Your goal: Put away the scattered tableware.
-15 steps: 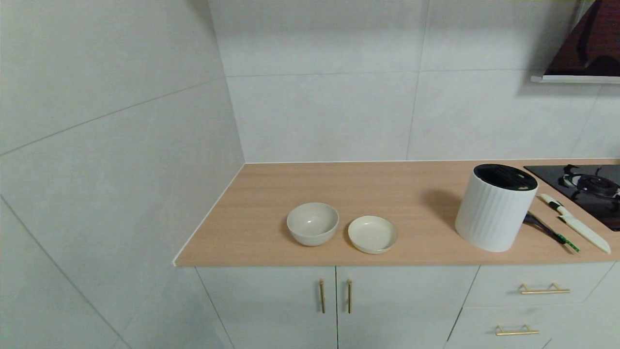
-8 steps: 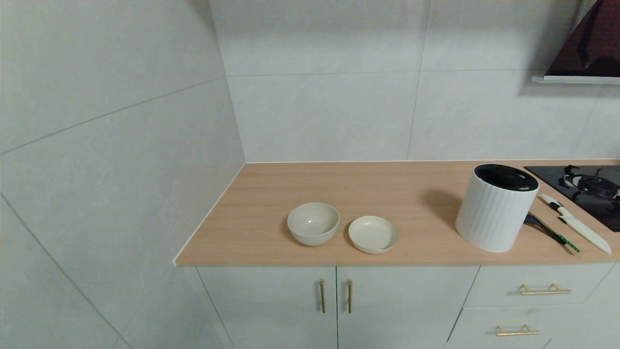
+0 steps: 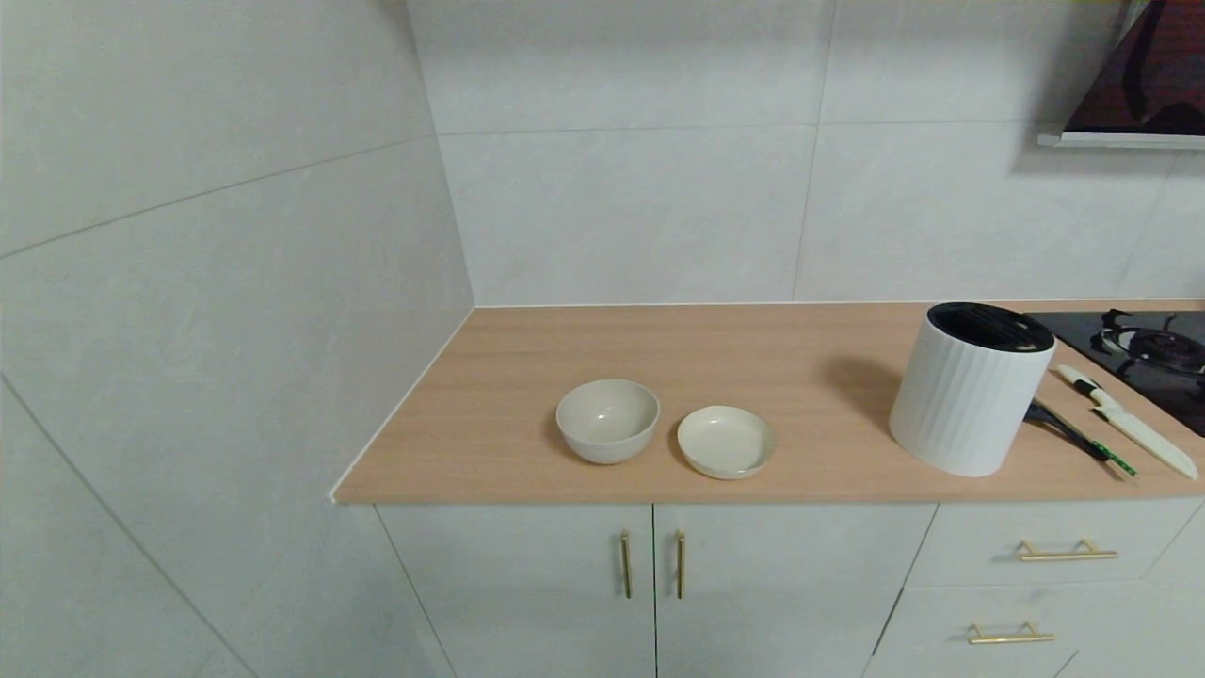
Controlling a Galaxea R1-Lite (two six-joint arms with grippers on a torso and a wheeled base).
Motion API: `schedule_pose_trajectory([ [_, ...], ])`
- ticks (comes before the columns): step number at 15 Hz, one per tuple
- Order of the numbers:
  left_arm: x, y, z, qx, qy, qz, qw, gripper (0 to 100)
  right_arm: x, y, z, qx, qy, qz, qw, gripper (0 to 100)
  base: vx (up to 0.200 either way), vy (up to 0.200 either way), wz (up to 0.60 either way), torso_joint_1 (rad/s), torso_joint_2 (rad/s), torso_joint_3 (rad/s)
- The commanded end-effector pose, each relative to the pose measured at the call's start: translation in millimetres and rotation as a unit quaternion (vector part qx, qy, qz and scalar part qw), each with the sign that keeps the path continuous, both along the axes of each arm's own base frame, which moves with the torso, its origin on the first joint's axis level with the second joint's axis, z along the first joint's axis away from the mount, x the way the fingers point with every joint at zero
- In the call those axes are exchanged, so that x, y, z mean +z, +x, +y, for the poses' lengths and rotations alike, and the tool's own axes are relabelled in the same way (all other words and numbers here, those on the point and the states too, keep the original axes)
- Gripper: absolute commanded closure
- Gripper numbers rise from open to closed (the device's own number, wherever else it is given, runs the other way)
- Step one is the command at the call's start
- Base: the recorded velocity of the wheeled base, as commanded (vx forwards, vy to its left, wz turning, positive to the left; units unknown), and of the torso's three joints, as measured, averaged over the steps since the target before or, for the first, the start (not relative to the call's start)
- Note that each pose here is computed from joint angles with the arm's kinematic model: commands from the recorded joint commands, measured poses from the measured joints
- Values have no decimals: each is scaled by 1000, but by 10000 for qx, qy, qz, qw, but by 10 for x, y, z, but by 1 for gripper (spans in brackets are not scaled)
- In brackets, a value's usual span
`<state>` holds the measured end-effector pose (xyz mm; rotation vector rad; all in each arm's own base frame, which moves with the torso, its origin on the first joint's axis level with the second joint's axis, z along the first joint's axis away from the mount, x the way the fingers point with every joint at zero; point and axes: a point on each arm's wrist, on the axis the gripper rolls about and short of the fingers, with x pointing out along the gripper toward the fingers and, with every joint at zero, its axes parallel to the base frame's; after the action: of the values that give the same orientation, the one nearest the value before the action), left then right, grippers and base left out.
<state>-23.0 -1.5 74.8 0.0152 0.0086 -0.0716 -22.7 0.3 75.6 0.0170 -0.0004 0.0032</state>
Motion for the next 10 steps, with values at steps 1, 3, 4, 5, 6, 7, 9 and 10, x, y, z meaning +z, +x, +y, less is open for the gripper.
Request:
schedule_pose_trajectory([
  [1,0,0,0,-3,-1,0,10000,0,0,1,0,-1,-1,2,10000,0,0,0,0,-188,388,222],
  [3,0,0,0,-3,-1,0,10000,0,0,1,0,-1,-1,2,10000,0,0,0,0,-208,451,241],
  [4,0,0,0,-3,-1,0,10000,0,0,1,0,-1,-1,2,10000,0,0,0,0,-242,535,286],
  [5,0,0,0,-3,-1,0,10000,0,0,1,0,-1,-1,2,10000,0,0,0,0,-256,559,315],
  [6,0,0,0,-3,-1,0,10000,0,0,1,0,-1,-1,2,10000,0,0,0,0,-256,559,295],
  [7,0,0,0,-3,-1,0,10000,0,0,1,0,-1,-1,2,10000,0,0,0,0,-251,554,300],
  [9,0,0,0,-3,-1,0,10000,0,0,1,0,-1,-1,2,10000,0,0,0,0,-251,549,295],
  [10,0,0,0,-3,-1,0,10000,0,5,-1,0,-1,-1,-6,10000,0,0,0,0,-242,535,295],
])
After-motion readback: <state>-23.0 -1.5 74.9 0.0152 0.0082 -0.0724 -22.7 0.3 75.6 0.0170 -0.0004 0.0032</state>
